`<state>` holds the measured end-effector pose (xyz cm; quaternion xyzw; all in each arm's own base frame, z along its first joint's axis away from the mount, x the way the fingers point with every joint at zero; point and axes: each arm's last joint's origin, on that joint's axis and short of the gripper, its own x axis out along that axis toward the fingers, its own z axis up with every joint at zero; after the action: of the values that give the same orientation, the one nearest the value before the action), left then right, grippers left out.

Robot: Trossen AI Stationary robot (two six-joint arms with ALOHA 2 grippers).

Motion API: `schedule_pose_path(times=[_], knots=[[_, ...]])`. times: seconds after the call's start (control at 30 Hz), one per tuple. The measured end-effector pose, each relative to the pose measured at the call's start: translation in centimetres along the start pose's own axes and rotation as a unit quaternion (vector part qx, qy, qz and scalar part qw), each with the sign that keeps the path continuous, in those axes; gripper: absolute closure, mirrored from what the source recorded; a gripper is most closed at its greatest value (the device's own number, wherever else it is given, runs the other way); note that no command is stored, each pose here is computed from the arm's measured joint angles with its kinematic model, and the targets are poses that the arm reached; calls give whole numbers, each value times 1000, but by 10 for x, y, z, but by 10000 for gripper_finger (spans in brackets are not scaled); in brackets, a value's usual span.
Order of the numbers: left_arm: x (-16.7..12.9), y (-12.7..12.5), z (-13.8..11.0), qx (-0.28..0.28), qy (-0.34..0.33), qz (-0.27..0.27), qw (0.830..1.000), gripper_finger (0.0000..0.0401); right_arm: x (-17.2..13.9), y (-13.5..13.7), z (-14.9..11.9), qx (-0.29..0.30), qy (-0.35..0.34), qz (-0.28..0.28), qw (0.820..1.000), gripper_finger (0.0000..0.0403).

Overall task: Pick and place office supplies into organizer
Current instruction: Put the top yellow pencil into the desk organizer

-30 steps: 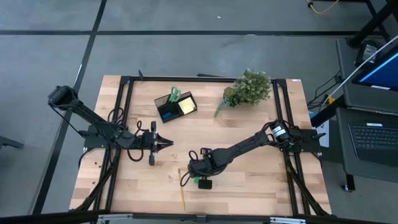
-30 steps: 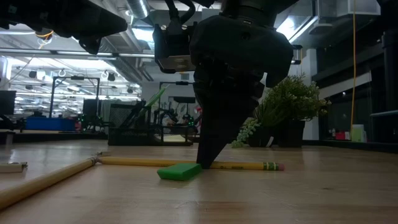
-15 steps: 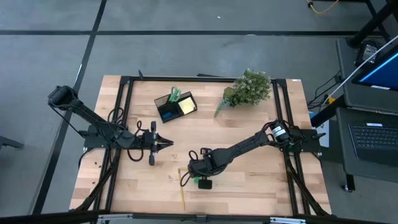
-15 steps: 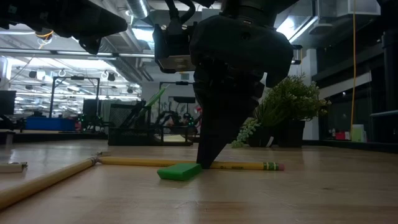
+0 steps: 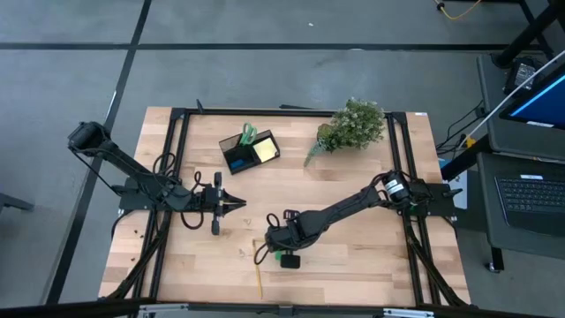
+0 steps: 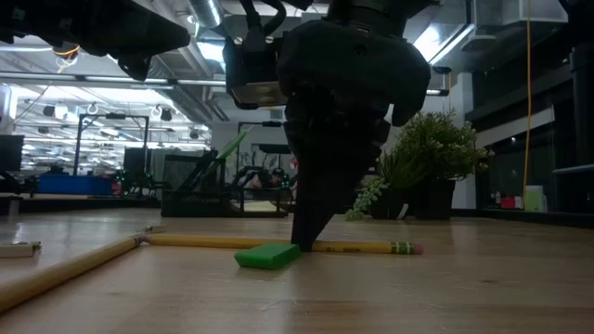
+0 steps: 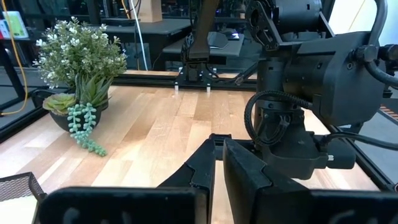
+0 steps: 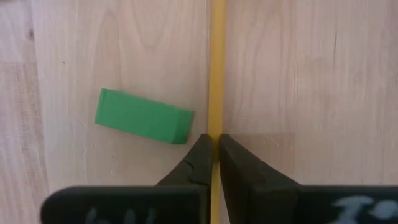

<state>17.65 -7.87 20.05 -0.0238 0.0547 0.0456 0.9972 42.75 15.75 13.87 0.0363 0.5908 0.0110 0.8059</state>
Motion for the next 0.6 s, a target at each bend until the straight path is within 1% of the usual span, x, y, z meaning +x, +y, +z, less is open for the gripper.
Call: schedule_pose_path(times=[0.17, 0.43, 0.6], knots=[[0, 0, 0, 0, 0, 0, 1000, 373, -5, 0, 3, 1, 10, -4, 1000, 377], [0, 0, 0, 0, 0, 0, 1000, 373, -7, -2, 4, 2, 14, -7, 1000, 396], [0, 0, 0, 0, 0, 0, 1000, 373, -8, -2, 4, 2, 14, -7, 1000, 399]])
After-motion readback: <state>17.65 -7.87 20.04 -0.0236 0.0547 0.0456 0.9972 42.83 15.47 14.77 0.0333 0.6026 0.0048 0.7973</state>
